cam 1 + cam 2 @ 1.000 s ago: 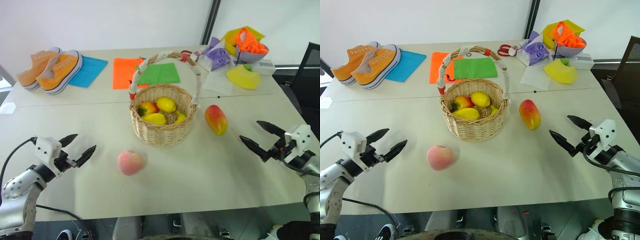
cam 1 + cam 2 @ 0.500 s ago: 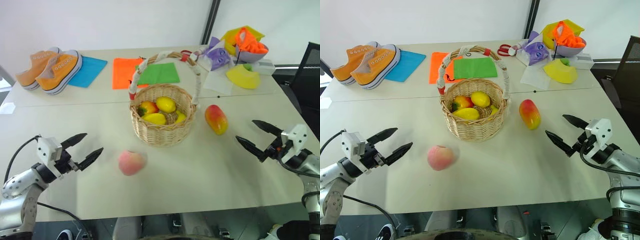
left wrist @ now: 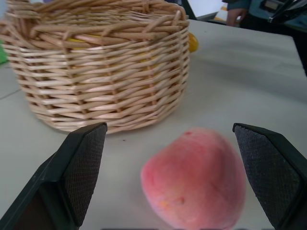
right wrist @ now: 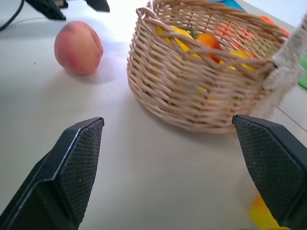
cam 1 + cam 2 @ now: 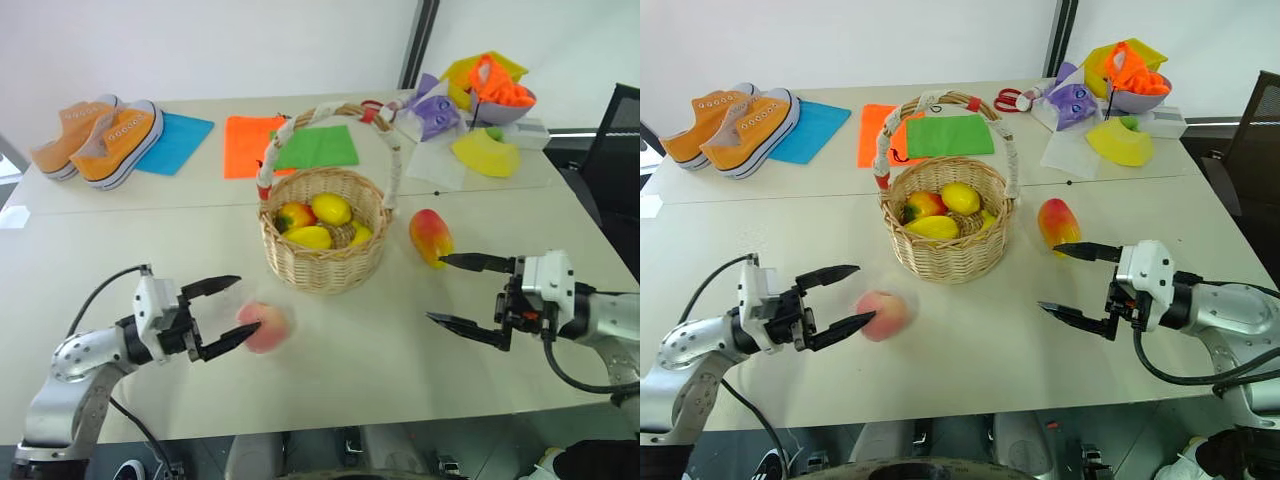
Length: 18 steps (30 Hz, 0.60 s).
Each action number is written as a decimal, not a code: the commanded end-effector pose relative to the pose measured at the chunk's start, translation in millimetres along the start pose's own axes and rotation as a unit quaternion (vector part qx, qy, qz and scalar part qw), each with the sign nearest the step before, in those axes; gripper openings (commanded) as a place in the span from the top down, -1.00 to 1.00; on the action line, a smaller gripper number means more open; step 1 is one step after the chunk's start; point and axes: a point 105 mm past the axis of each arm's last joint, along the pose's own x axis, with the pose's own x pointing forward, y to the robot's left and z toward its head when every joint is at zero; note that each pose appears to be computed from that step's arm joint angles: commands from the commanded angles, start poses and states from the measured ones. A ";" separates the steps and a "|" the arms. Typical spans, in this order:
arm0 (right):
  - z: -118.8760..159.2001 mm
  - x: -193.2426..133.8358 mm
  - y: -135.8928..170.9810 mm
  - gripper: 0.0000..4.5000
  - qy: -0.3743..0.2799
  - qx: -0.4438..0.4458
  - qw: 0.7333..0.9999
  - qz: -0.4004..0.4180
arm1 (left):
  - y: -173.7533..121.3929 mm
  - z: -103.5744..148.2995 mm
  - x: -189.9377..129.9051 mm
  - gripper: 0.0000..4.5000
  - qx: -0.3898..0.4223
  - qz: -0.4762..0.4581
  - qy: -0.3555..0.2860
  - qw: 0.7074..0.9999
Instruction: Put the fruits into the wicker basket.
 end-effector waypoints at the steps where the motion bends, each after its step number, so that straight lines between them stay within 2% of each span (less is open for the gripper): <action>1: 5.3 2.3 1.9 -0.99 0.005 -0.016 1.000 0.007 | -13.1 4.2 6.1 -1.00 -0.022 -0.036 -0.005 0.999; 5: 6.0 5.9 5.6 -0.99 0.006 -0.023 1.000 0.015 | -9.0 -6.5 12.8 -1.00 0.027 -0.022 0.021 0.999; 12: 6.6 10.3 6.1 -0.99 0.009 -0.028 0.999 0.022 | -13.2 -23.0 20.8 -1.00 0.026 -0.032 0.050 0.998; 18: 2.1 10.7 8.8 -0.99 0.019 -0.023 0.999 0.031 | -2.7 -29.7 17.1 -1.00 0.022 -0.011 0.061 0.998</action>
